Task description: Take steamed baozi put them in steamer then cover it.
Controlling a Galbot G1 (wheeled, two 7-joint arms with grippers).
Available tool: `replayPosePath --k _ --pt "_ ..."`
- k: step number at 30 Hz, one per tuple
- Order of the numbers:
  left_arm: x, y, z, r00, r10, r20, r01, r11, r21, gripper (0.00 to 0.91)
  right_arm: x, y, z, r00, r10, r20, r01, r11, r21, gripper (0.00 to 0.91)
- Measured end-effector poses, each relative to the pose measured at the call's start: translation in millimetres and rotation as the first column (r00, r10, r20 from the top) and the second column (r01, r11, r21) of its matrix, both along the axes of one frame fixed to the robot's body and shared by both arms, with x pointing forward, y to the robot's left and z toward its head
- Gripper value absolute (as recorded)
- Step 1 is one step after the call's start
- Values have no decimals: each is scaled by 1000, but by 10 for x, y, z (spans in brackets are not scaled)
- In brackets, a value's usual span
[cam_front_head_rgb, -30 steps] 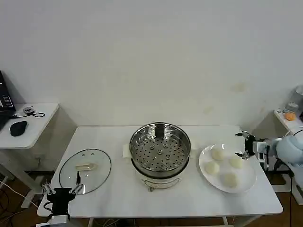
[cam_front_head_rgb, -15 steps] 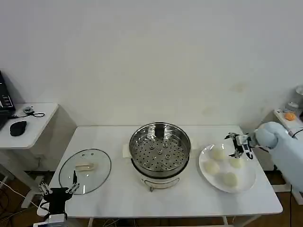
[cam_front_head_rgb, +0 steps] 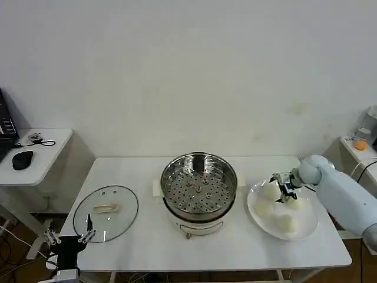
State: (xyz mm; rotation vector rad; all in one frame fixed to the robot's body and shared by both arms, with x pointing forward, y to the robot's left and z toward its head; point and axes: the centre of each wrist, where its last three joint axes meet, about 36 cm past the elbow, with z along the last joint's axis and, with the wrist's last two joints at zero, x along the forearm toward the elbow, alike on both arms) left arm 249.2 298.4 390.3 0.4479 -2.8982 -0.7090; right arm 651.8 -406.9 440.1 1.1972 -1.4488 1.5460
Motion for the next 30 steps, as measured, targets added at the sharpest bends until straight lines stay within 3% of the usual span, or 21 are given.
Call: replayPosePath --k 6,18,23,30 --pt "3 17 -10 1000 5 3 -5 1000 3 907 69 40 1 1000 -8 8 8 1000 -6 655" --pt "5 32 -9 1000 6 6 -6 1000 7 907 100 16 186 1000 16 8 -16 1000 -14 635" --pt "11 38 -17 1000 4 5 -4 1000 9 907 82 -36 495 999 38 31 -37 999 -9 645" --pt "28 25 -9 1000 0 13 0 1000 6 907 94 23 1179 991 82 107 -85 996 20 645"
